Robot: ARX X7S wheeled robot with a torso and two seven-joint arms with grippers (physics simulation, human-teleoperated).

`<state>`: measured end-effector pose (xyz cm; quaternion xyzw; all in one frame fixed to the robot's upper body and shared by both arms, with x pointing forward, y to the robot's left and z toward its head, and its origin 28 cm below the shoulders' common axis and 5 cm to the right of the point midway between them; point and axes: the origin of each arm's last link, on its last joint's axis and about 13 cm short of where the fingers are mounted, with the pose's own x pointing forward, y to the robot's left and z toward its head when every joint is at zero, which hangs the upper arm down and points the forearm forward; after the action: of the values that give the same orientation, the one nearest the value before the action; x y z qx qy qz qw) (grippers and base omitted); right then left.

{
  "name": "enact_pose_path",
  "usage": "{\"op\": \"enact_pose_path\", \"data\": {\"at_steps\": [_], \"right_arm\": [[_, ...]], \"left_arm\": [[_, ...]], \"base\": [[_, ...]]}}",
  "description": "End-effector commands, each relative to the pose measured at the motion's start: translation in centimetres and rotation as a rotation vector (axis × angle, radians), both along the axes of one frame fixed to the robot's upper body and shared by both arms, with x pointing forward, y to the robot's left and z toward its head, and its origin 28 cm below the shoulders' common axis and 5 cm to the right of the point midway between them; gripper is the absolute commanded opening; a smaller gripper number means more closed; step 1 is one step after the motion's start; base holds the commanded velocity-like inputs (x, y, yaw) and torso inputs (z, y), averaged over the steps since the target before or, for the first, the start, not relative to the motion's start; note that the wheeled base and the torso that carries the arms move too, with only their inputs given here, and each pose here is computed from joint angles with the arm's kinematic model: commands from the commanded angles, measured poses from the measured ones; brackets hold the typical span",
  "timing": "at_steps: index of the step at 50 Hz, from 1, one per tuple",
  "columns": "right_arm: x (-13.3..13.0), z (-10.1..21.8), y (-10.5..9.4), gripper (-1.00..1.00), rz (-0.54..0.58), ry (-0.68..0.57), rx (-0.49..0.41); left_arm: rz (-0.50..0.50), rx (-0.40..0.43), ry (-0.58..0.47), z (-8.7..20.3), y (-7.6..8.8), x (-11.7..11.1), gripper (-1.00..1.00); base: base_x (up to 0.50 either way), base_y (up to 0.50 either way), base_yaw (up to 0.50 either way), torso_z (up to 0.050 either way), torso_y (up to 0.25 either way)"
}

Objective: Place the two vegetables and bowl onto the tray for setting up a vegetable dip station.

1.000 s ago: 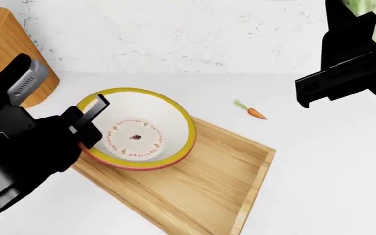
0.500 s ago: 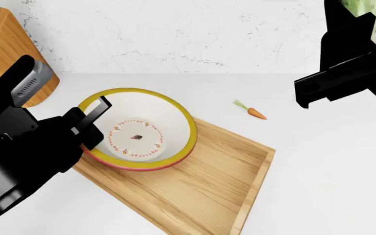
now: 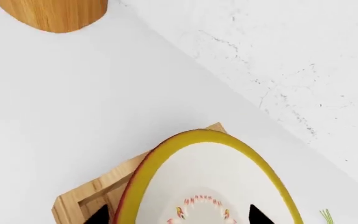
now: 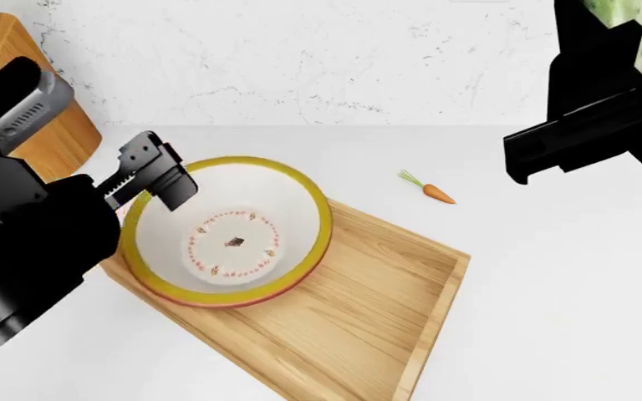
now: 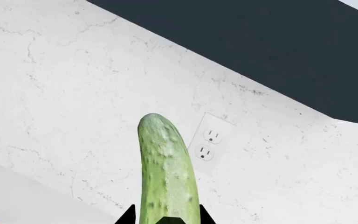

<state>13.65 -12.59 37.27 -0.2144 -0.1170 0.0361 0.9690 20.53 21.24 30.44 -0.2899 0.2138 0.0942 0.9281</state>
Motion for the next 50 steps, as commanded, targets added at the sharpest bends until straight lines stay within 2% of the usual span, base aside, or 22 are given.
{"op": "enact_pose_path", "data": {"at_steps": [1,8,20,23,30,46,48,50], "right_arm": [[0.0,0.1,-0.1,-1.0,-0.003,-0.009,-0.003],[0.0,0.0,0.1,-1.0,0.004,-0.005,-0.009],[0.5,-0.6,0.4,-1.0,0.044,0.03,-0.003],[0.8,-1.2,0.4,-1.0,0.078,0.088,-0.007],[0.3,-1.2,0.2,-1.0,0.134,0.18,-0.029],[0.2,-3.0,0.3,-1.0,0.229,0.383,-0.042],[0.3,-3.0,0.2,-1.0,0.244,0.418,-0.01],[0.3,-2.9,0.4,-1.0,0.261,0.444,0.072]], "left_arm": [[0.065,0.138,-0.134,2.4,0.2,0.0,1.0],[0.11,0.209,-0.268,5.6,0.3,0.4,1.0],[0.147,0.22,-0.396,9.3,0.3,0.7,1.0],[0.155,0.224,-0.428,10.2,0.4,0.8,1.0],[0.149,0.262,-0.48,10.8,0.5,0.8,1.0],[0.148,0.275,-0.489,10.6,0.7,0.7,1.0],[0.148,0.275,-0.487,10.5,0.7,0.7,1.0],[0.147,0.275,-0.485,10.5,0.7,0.8,1.0]], "base": [[0.0,0.0,0.0,0.0,0.0],[0.0,0.0,0.0,0.0,0.0],[0.0,0.0,0.0,0.0,0.0],[0.0,0.0,0.0,0.0,0.0],[0.0,0.0,0.0,0.0,0.0],[0.0,0.0,0.0,0.0,0.0],[0.0,0.0,0.0,0.0,0.0],[0.0,0.0,0.0,0.0,0.0]]}}
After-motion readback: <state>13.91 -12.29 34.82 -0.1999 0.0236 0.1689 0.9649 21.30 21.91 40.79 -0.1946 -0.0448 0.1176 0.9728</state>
